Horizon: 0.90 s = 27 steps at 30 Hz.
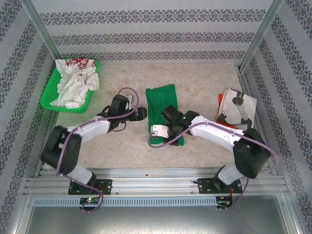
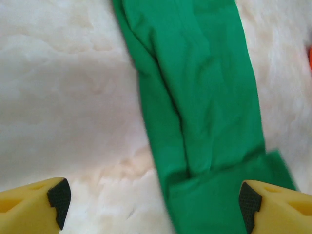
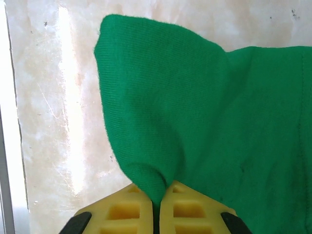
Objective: Fold and stack the t-shirts
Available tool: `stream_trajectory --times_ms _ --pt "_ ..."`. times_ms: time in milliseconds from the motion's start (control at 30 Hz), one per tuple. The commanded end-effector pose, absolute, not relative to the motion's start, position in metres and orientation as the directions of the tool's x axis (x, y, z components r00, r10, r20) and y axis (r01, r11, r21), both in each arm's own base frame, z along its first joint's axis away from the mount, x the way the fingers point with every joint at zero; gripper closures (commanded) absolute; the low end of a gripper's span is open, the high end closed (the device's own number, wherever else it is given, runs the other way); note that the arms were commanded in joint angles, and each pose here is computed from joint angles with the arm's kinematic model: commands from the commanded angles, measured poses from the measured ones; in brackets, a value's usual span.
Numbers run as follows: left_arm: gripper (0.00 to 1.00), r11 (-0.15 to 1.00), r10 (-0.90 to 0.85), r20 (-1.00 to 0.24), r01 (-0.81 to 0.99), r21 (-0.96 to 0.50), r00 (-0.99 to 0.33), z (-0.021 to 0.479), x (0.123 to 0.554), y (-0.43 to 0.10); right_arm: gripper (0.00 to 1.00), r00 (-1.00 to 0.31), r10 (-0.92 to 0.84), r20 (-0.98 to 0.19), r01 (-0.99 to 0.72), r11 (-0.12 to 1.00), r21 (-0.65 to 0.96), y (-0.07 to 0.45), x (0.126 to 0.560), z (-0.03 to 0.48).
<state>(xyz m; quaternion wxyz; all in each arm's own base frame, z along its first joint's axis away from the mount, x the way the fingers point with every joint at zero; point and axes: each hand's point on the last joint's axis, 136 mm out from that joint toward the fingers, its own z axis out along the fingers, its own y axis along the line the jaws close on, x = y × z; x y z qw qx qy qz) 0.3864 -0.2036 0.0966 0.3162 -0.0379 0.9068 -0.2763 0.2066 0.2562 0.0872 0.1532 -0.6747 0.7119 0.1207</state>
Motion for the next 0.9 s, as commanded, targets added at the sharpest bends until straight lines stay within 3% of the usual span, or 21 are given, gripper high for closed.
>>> stream_trajectory --times_ms 0,367,567,800,867 --pt "0.23 0.717 -0.479 -0.419 -0.068 -0.694 -0.771 0.104 0.424 -0.221 1.0 -0.036 -0.915 -0.401 -0.999 0.045 -0.013 0.258 0.201 0.102" --pt "0.59 0.697 -0.475 -0.301 -0.145 -0.702 -0.827 0.046 0.49 -0.249 1.0 -0.072 -0.915 -0.396 -0.996 0.085 -0.017 0.251 0.204 0.105" --pt "0.72 0.691 -0.489 -0.277 -0.173 -0.702 -0.827 0.03 0.495 -0.249 1.0 -0.085 -0.913 -0.399 -0.994 0.105 -0.029 0.246 0.206 0.109" --pt "1.0 0.643 -0.49 -0.254 -0.149 -0.751 -0.834 0.032 0.498 -0.259 1.0 -0.086 -0.912 -0.4 -0.995 0.102 -0.021 0.246 0.205 0.113" --pt "1.0 0.654 -0.477 -0.257 -0.144 -0.743 -0.84 0.032 0.493 -0.257 1.0 -0.086 -0.911 -0.404 -0.995 0.098 -0.009 0.246 0.2 0.117"
